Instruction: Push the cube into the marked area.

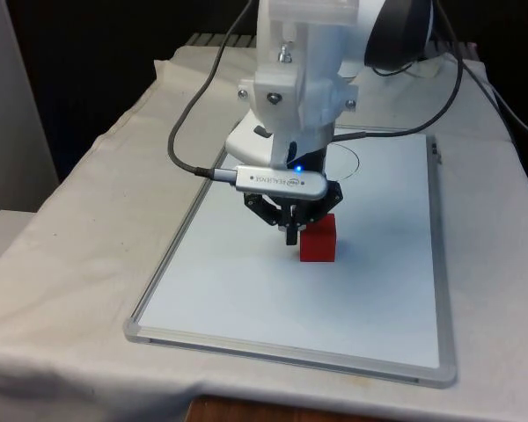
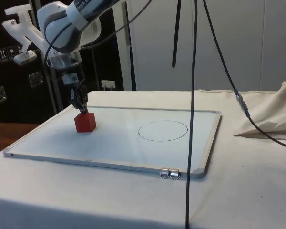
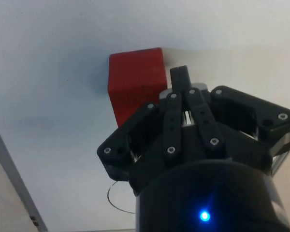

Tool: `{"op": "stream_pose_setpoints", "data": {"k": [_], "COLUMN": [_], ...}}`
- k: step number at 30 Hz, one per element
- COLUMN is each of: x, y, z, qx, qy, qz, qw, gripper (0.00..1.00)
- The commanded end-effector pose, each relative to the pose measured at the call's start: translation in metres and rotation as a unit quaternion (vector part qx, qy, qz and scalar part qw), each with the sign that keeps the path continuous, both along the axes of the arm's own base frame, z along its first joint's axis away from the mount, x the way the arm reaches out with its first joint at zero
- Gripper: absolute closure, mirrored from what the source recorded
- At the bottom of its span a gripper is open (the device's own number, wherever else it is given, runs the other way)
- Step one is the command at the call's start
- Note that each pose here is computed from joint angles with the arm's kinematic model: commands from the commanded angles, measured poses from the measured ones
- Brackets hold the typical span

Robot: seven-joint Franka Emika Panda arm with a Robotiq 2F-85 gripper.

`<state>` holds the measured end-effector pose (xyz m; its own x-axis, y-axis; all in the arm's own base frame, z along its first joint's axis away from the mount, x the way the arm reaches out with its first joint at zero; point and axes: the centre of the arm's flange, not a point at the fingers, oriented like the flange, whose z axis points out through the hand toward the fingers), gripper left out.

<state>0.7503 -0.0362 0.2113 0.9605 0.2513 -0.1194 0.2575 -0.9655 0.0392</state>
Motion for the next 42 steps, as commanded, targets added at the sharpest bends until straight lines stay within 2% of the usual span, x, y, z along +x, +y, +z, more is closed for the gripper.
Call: {"op": "stream_pose_setpoints", "data": {"k": [1,7,14,19,20,23,25,28,29,32,42], "x": [0.001,0.011,0.019,0.026,0.025,0.028,0.028,0.025,0.026,0.020,0.008], "y": [-0.001,-0.004,-0.004,0.008,0.004,0.018,0.020,0.030,0.027,0.035,0.033], "z": [0.001,-0.009,-0.012,-0.010,-0.009,-0.009,-0.008,-0.009,-0.010,-0.013,-0.025], "qx": [0.000,-0.001,-0.003,-0.002,-0.004,0.000,0.001,0.005,0.003,0.008,0.007], "qy": [-0.002,-0.004,-0.012,-0.024,-0.026,-0.027,-0.026,-0.018,-0.019,-0.005,0.023], "qz": [0.002,0.022,0.031,0.033,0.034,0.033,0.033,0.034,0.035,0.035,0.035], "qw": [1.00000,0.99976,0.99945,0.99916,0.99906,0.99911,0.99911,0.99925,0.99920,0.99935,0.99912], "gripper": [1.00,1.00,1.00,1.00,1.00,1.00,1.00,1.00,1.00,1.00,1.00]}}
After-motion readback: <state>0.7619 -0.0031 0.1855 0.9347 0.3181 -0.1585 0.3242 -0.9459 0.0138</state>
